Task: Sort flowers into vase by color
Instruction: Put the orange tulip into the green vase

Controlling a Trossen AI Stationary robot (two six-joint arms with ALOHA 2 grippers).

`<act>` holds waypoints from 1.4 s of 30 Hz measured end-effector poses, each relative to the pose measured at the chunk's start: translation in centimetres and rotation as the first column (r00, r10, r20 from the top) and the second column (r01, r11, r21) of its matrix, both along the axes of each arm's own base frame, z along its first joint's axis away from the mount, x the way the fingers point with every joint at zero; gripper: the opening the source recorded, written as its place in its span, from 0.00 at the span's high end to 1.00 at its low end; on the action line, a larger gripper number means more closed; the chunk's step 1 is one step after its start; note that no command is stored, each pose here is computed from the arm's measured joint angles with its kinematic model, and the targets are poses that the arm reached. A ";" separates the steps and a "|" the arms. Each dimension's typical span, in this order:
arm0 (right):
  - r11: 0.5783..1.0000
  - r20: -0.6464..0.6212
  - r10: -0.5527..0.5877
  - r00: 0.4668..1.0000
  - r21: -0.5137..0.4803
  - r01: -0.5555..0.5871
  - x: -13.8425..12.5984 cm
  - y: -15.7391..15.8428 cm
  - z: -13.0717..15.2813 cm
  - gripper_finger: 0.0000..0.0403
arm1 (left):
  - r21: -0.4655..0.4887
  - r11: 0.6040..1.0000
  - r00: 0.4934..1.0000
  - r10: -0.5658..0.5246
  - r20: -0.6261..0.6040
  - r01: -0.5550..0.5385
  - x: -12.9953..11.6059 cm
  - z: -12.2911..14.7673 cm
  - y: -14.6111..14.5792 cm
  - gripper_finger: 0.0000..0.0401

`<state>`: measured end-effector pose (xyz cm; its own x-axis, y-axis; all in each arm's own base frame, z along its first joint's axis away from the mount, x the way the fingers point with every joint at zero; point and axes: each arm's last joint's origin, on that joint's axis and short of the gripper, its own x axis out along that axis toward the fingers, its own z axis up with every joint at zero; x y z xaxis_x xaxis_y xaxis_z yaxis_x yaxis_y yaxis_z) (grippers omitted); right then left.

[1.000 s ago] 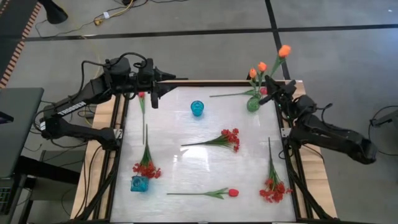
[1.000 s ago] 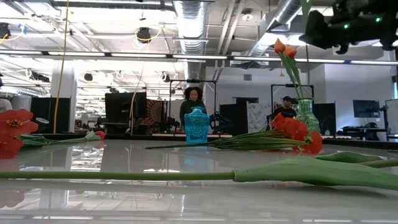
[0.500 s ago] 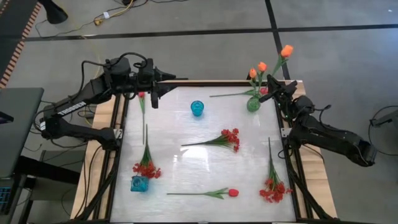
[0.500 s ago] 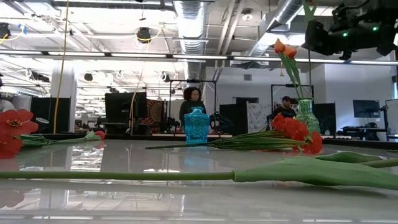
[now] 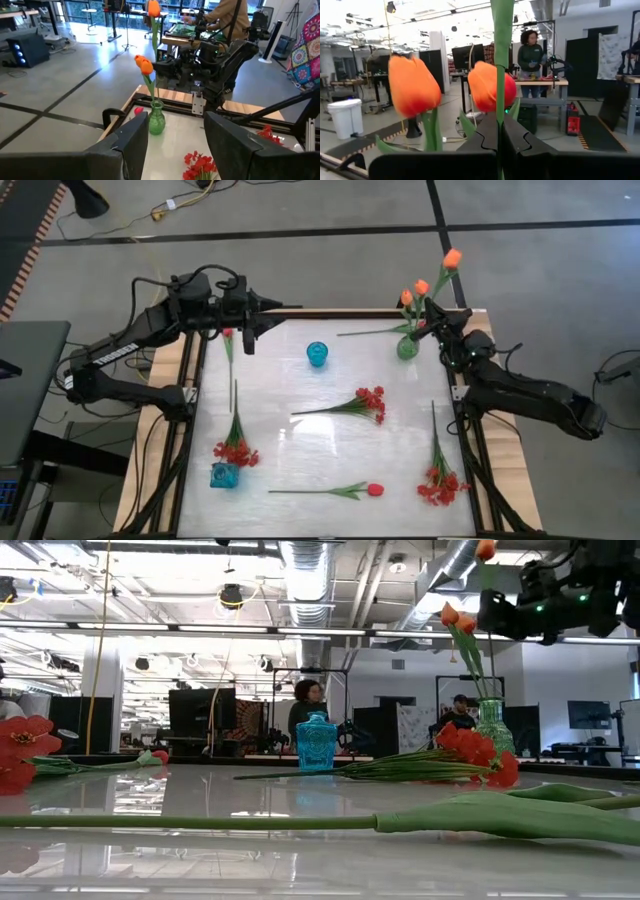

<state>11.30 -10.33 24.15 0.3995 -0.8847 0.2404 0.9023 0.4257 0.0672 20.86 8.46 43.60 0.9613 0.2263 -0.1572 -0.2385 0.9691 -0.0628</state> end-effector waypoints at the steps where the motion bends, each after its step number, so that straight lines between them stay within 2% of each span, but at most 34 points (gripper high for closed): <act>1: 1.000 -0.007 -0.004 1.000 0.005 0.004 0.0 -0.1 -0.1 0.94 | -0.001 1.000 1.000 0.000 -0.003 0.000 0.0 0.0 0.0 0.55; 8: 0.999 -0.039 -0.001 0.999 0.038 0.003 0.7 -0.6 -0.8 0.94 | -0.006 1.000 1.000 0.000 -0.008 0.000 0.0 -0.1 0.0 0.55; 12: 0.998 -0.007 0.010 1.000 0.058 -0.009 0.7 -0.6 -0.9 0.93 | -0.013 1.000 1.000 -0.002 -0.014 0.002 0.0 -0.2 0.0 0.55; 18: 0.998 0.001 0.015 1.000 0.068 -0.015 0.7 -0.6 -0.9 0.79 | -0.021 1.000 1.000 -0.005 -0.029 0.004 0.0 -0.3 0.0 0.55; 23: 0.998 -0.010 0.031 0.999 0.063 -0.030 0.9 -0.3 -0.9 0.71 | -0.021 1.000 1.000 -0.005 -0.029 0.004 0.0 -0.3 0.0 0.55; 36: 0.995 -0.206 0.080 0.975 -0.045 -0.091 1.6 1.4 -0.6 0.61 | -0.020 1.000 0.999 -0.007 -0.033 0.006 0.0 -0.4 0.0 0.55; 42: 0.996 -0.265 0.061 0.962 -0.054 -0.078 1.4 2.5 -0.4 0.60 | -0.019 1.000 0.999 -0.008 -0.033 0.007 0.0 -0.4 -0.1 0.55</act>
<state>12.69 -7.83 23.72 0.5160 -0.8389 0.1731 0.8526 0.4836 -0.1978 20.82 8.41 43.25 0.9572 0.2156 -0.1933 -0.2332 0.9696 -0.0735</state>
